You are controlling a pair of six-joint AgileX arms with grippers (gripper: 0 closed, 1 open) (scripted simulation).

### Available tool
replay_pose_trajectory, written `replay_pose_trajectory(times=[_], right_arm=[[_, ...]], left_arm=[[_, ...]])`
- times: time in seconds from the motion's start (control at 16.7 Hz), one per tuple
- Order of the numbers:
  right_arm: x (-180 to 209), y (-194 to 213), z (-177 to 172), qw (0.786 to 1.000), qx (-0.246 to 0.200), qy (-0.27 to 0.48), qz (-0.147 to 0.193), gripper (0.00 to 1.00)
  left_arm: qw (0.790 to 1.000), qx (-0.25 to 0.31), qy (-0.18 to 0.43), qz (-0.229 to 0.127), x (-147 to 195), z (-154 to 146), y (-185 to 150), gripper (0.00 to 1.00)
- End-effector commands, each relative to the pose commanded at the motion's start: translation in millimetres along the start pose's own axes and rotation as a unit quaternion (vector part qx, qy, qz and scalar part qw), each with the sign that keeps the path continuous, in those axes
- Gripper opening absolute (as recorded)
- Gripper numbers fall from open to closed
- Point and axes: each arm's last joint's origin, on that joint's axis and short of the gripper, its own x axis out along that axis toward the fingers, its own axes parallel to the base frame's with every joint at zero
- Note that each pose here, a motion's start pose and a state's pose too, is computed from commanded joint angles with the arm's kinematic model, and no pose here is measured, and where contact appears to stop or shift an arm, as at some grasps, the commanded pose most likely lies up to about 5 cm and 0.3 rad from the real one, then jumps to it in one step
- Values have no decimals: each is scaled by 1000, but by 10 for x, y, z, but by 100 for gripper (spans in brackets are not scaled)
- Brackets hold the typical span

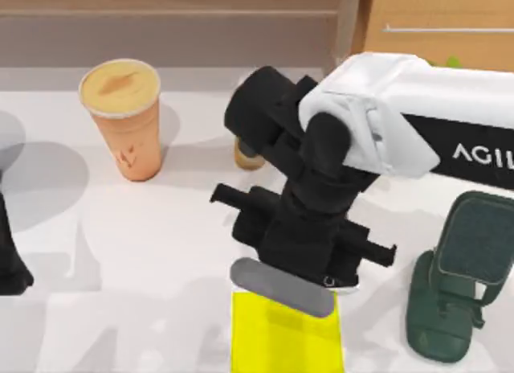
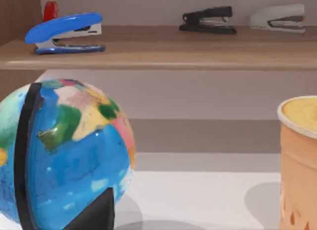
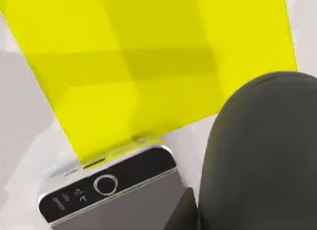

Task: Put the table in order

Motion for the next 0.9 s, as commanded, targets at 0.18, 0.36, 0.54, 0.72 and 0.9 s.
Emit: replay_pose_trajectory(times=[0.18, 0.36, 0.54, 0.72, 0.9], right_arm=[[342, -12, 319, 991, -116, -14, 59, 0], [479, 4, 446, 983, -161, -19, 84, 0], [479, 4, 446, 983, -161, -19, 84, 0], [496, 7, 435, 984, -159, -18, 82, 0], [577, 21, 446, 983, -161, -19, 84, 0]], left_arm=[[1000, 0, 0, 0, 0, 0, 0, 100], [1000, 0, 0, 0, 0, 0, 0, 100], [1000, 0, 0, 0, 0, 0, 0, 100], [1000, 0, 0, 0, 0, 0, 0, 100], [1000, 0, 0, 0, 0, 0, 0, 100]])
